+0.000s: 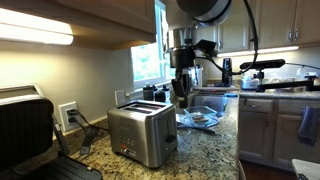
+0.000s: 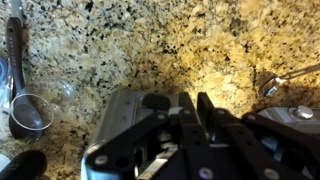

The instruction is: Push the black lever on the bread toaster down

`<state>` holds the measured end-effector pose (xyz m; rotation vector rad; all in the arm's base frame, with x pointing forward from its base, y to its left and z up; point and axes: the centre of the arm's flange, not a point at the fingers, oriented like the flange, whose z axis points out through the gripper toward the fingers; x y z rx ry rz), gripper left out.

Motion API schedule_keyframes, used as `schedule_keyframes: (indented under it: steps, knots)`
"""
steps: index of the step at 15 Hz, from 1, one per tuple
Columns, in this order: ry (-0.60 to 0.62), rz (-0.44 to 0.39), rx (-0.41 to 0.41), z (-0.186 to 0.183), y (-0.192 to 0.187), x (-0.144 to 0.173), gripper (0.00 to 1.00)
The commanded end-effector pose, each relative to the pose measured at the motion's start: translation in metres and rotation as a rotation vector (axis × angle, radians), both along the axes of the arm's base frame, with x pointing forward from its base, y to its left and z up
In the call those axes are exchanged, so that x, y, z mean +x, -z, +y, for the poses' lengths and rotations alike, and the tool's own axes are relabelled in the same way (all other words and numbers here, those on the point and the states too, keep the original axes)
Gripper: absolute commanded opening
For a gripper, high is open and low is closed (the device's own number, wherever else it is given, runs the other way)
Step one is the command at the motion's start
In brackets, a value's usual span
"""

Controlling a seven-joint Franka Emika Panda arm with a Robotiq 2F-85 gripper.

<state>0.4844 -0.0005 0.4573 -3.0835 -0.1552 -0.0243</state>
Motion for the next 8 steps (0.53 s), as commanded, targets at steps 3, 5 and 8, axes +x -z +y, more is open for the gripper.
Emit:
schedule_keyframes:
  steps: [3,5,8]
  knots:
    - [-0.004,0.013,-0.031,-0.002,-0.017,-0.034,0.57]
    - [0.0,0.017,-0.027,-0.001,-0.021,-0.039,0.7]
    - [-0.008,0.01,-0.015,-0.001,-0.015,-0.017,0.64]
